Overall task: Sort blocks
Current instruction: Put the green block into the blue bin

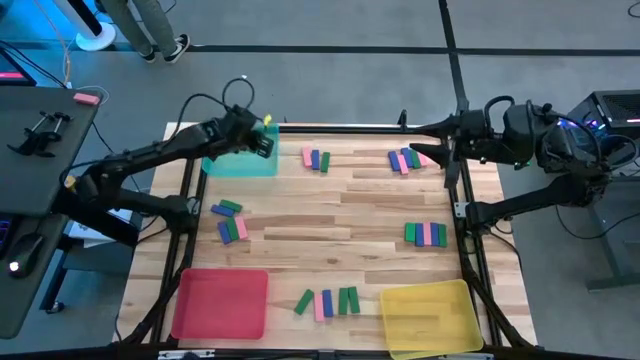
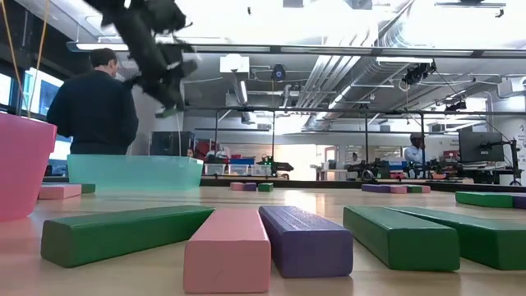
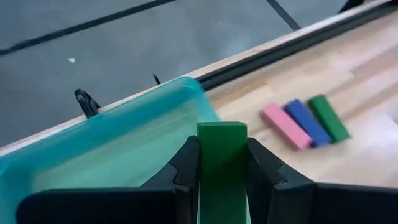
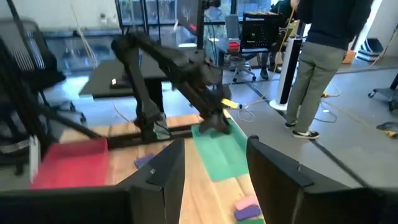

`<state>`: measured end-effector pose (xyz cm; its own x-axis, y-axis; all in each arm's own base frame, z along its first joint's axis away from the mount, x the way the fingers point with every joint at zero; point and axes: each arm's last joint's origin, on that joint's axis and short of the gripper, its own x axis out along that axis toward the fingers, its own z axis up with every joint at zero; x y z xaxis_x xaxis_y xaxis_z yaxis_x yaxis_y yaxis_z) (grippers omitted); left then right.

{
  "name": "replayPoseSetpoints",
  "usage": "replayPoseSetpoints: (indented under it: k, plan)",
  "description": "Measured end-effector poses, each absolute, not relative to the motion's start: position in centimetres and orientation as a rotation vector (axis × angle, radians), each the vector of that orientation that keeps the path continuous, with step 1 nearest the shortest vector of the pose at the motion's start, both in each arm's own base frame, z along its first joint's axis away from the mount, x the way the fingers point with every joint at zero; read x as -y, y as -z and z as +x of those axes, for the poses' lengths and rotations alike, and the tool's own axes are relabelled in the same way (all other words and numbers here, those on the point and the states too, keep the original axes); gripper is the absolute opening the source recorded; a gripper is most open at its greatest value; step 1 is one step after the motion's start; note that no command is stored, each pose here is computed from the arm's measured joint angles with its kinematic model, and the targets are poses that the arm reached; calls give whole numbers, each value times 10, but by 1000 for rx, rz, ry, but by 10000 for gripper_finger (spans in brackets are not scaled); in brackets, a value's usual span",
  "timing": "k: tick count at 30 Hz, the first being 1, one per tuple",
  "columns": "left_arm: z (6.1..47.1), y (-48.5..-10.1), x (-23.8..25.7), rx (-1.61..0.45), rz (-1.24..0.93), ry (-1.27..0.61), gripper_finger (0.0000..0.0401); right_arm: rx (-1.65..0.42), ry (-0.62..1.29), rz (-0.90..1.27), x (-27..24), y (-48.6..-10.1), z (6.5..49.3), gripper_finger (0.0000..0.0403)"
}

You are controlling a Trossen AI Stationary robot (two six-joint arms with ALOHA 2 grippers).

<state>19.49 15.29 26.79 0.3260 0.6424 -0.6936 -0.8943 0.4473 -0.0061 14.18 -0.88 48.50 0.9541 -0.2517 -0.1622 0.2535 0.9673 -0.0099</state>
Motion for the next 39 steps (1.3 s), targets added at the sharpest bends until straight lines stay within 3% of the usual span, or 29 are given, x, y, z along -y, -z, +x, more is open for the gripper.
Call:
replayPoseSetpoints:
  k: [6,14,26,29,32,39]
  plan:
    - [178,-243,-184,-813,-420,-1011,60,-136,264,102,9,-486,142,151]
    - [177,-226,-189,-982,-365,-953,103,-134,265,113,9,-487,142,151]
    - [177,-225,-189,-1025,-352,-939,171,-140,250,69,8,-487,142,151]
    - [183,-241,-190,-959,-442,-860,187,-141,249,69,8,-487,142,151]
    - [203,-274,-186,-799,-530,-657,195,-141,248,69,8,-487,142,151]
    - [270,-347,-93,-711,-133,-220,195,-141,247,69,8,-487,142,151]
